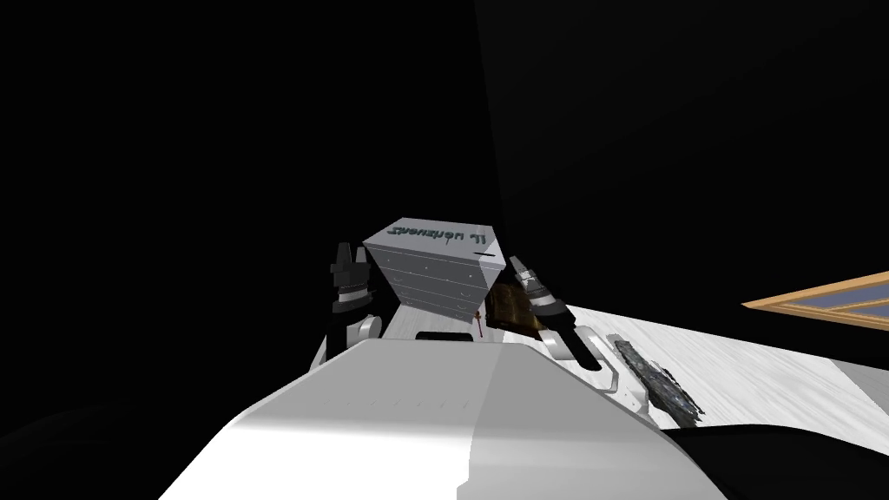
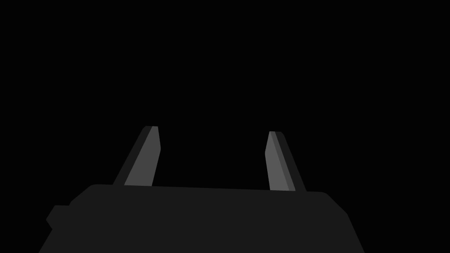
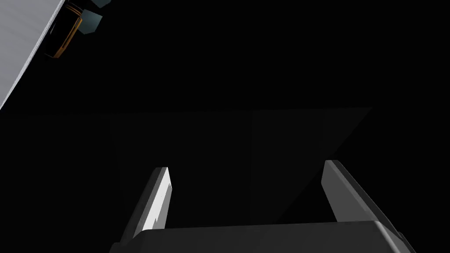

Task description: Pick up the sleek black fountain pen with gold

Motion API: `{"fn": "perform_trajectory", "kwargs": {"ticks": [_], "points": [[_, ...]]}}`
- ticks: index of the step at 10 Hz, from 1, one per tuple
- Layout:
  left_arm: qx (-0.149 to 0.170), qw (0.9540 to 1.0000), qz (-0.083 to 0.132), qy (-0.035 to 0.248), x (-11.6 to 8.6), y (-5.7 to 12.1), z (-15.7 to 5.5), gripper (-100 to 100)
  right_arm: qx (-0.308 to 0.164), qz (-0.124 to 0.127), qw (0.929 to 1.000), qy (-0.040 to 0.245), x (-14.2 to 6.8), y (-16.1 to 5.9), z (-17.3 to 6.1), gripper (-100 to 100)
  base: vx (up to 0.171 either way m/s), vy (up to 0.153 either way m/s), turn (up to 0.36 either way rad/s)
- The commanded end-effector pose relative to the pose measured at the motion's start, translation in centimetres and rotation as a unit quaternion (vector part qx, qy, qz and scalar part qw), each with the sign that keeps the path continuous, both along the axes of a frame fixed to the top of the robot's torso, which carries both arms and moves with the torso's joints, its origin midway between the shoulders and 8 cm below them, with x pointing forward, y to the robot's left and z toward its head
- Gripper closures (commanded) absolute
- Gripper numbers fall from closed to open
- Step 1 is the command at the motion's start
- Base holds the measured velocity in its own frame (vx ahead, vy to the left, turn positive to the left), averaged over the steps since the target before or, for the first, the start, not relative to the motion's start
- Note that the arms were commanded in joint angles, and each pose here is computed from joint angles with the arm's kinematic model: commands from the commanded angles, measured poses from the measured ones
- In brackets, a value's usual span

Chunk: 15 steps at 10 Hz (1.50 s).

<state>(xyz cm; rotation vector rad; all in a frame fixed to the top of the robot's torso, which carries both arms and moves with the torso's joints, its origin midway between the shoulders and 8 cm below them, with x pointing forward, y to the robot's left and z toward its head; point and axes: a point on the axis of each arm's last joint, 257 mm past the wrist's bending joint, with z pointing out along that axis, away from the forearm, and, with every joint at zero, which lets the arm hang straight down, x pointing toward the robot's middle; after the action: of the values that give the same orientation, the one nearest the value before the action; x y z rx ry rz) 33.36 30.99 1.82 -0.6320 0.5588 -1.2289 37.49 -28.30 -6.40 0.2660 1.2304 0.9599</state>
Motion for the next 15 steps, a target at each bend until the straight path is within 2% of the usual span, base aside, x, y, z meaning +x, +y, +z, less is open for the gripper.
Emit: {"fn": "perform_trajectory", "kwargs": {"ticks": [1, 6, 7, 9, 10, 12, 13, 15], "points": [[0.000, 1.0000, 0.000, 0.000, 0.0, 0.0, 0.0, 0, -0.035, 0.005, 0.9993, 0.008, 0.1, -0.4, -1.0, -100, -0.049, 0.018, 0.054], [0.000, 1.0000, 0.000, 0.000, 0.0, 0.0, 0.0, 0, -0.101, 0.028, 0.9943, 0.021, 0.2, -0.6, -1.9, -100, -0.031, 0.021, 0.028], [0.000, 1.0000, 0.000, 0.000, 0.0, 0.0, 0.0, 0, -0.129, 0.031, 0.9907, 0.028, 0.3, -1.1, -2.7, -100, -0.031, 0.021, 0.079], [0.000, 1.0000, 0.000, 0.000, 0.0, 0.0, 0.0, 0, -0.147, 0.041, 0.9878, 0.031, 0.3, -1.0, -2.7, -100, -0.023, 0.018, 0.013], [0.000, 1.0000, 0.000, 0.000, 0.0, 0.0, 0.0, 0, -0.176, 0.045, 0.9826, 0.038, 0.3, -1.7, -3.6, -100, -0.024, 0.024, 0.064], [0.000, 1.0000, 0.000, 0.000, 0.0, 0.0, 0.0, 0, -0.194, 0.054, 0.9787, 0.040, 0.4, -1.6, -3.5, -100, -0.021, 0.019, 0.019], [0.000, 1.0000, 0.000, 0.000, 0.0, 0.0, 0.0, 0, -0.223, 0.058, 0.9719, 0.047, 0.4, -2.3, -4.4, -100, -0.022, 0.028, 0.073], [0.000, 1.0000, 0.000, 0.000, 0.0, 0.0, 0.0, 0, -0.241, 0.068, 0.9669, 0.049, 0.4, -2.3, -4.3, -100, -0.019, 0.023, 0.013]]}}
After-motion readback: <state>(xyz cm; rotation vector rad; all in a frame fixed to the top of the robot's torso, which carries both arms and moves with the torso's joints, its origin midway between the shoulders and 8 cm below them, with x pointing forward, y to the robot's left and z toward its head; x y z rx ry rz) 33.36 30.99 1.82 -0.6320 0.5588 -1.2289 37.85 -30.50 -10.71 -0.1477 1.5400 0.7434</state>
